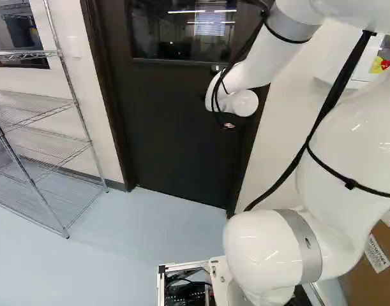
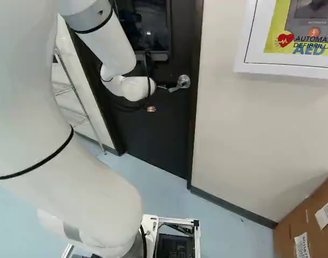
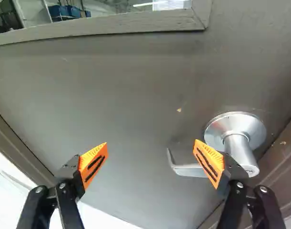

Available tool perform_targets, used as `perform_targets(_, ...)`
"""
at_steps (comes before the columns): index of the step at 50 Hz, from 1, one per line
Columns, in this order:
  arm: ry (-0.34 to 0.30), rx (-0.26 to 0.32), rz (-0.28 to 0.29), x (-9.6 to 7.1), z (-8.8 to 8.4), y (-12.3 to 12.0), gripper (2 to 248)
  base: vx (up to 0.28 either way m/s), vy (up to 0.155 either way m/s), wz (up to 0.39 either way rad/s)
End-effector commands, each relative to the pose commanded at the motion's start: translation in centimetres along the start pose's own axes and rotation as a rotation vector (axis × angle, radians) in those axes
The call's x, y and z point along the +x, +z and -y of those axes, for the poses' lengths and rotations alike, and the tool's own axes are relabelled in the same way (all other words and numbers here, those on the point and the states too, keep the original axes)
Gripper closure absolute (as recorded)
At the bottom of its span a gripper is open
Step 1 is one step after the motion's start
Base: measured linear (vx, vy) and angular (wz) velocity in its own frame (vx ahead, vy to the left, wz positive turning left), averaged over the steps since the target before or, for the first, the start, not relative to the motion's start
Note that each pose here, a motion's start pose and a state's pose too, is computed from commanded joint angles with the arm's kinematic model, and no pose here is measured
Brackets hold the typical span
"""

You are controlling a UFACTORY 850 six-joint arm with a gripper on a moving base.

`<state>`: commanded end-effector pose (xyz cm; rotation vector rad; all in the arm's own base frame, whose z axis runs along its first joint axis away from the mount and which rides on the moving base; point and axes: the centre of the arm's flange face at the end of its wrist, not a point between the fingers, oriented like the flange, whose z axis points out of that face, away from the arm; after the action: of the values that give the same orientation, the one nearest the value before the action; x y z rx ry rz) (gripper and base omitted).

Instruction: Open the door and move inside

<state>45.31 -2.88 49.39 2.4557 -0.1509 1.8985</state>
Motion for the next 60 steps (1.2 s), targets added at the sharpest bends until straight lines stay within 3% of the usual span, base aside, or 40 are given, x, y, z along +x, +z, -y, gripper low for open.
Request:
perform_targets(45, -0.003, -0.004, 0.104, -4.4, -0.1, 1.8, 3, 0.000, 0.000, 0.000)
perform_targets(60, -0.003, -0.005, 0.110, -4.7, -0.1, 2.0, 3, 0.000, 0.000, 0.000)
